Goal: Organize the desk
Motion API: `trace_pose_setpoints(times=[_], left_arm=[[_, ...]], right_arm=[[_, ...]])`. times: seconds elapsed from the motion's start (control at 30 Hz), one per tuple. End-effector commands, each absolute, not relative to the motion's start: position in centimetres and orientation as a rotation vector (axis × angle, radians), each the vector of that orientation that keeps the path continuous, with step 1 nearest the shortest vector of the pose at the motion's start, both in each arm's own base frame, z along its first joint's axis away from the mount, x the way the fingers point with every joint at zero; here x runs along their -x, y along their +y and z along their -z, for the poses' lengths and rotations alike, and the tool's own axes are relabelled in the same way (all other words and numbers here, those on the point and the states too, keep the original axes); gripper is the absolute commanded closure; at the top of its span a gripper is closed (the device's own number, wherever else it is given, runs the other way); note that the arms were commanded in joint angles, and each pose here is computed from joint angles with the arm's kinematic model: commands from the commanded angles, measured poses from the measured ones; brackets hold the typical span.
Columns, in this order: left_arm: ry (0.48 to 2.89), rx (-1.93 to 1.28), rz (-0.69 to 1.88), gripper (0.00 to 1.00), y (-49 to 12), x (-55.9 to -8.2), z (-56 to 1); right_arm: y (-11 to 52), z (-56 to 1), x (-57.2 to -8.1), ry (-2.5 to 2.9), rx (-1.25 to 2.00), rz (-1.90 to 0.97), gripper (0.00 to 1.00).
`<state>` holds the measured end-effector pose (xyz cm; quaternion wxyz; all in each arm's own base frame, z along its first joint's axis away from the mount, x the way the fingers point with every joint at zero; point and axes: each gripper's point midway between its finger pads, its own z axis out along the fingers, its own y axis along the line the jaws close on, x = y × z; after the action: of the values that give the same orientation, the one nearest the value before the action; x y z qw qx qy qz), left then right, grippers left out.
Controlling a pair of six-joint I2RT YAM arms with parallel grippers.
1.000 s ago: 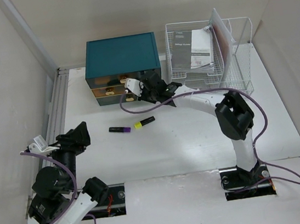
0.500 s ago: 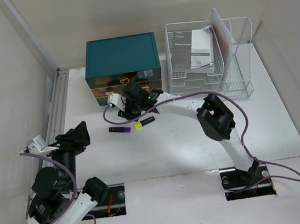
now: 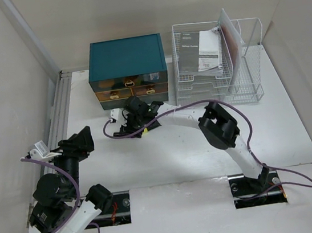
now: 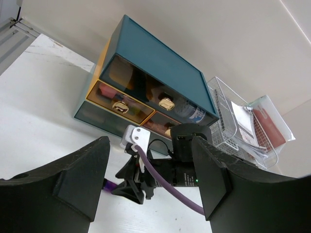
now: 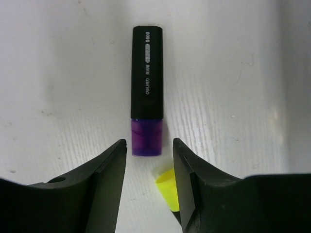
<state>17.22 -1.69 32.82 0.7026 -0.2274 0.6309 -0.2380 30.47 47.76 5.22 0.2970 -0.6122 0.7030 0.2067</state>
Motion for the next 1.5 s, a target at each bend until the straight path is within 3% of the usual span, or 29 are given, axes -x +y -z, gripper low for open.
trace_pose_setpoints(times=[0.0, 0.63, 0.97, 1.1, 1.3, 1.47], left_arm=[[1.383, 0.5, 0.535, 0.35, -1.8, -17.4, -33.5], [1.383, 0.5, 0.535, 0.35, -1.8, -17.4, -33.5], [1.383, 0.5, 0.535, 0.35, -1.8, -17.4, -33.5], [1.385, 0.493, 0.542, 0.35, -2.0, -17.4, -33.5], [1.427, 0.441, 0.531, 0.39, -3.6, -18.5, -33.1], [1.585, 0.37, 0.544, 0.39, -8.0, -20.9, -30.4]], right_arm=[[49.2, -6.7, -30.2, 1.866, 1.575, -0.619, 0.51], [50.8, -3.8, -31.0, 1.944, 1.503, -0.585, 0.41], [48.2, -1.7, -28.3, 2.011, 1.632, -0.6, 0.74], [46.4, -1.7, -26.2, 2.026, 1.696, -0.638, 0.94], [43.7, -6.6, -26.5, 1.885, 1.67, -0.527, 0.99], [40.5, -14.8, -27.6, 1.75, 1.539, -0.408, 1.0]])
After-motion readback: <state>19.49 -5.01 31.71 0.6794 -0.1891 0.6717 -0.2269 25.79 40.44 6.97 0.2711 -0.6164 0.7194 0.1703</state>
